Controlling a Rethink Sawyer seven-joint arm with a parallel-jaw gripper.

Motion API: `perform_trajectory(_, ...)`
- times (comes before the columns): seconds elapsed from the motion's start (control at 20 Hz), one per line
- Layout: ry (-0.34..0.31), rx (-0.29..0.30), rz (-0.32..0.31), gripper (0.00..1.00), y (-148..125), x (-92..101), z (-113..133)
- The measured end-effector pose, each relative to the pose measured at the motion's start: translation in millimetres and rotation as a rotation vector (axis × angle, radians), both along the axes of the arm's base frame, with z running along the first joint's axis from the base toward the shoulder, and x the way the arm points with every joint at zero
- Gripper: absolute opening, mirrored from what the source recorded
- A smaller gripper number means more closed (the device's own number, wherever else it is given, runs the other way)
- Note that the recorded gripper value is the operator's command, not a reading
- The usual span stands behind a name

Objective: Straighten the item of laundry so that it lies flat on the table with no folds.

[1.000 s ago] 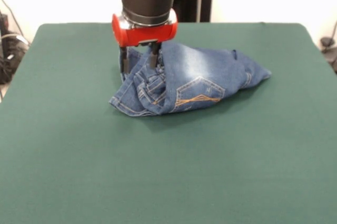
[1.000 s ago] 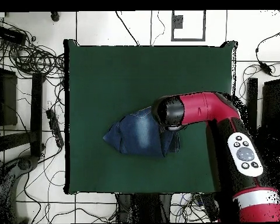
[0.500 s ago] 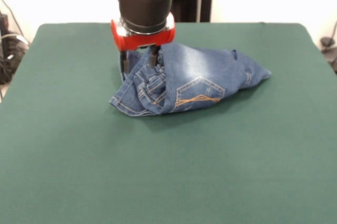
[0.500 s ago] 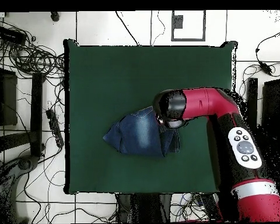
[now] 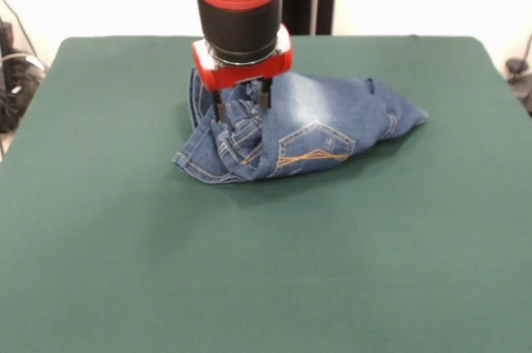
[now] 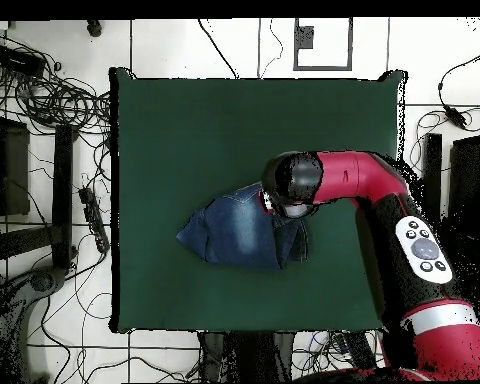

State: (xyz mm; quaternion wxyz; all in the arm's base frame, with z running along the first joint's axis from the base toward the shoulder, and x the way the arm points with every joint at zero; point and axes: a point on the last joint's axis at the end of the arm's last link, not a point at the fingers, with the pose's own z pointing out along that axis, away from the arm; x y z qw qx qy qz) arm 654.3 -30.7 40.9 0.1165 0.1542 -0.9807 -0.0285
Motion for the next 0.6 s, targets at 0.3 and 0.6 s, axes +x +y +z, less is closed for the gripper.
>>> perform_trajectory(0.3,0.007,0.014,-0.016,1.0,-7.5,-3.3,-1.5)
perform_trajectory(0.6,0.038,0.012,0.002,1.0,5.3,-1.4,-9.2)
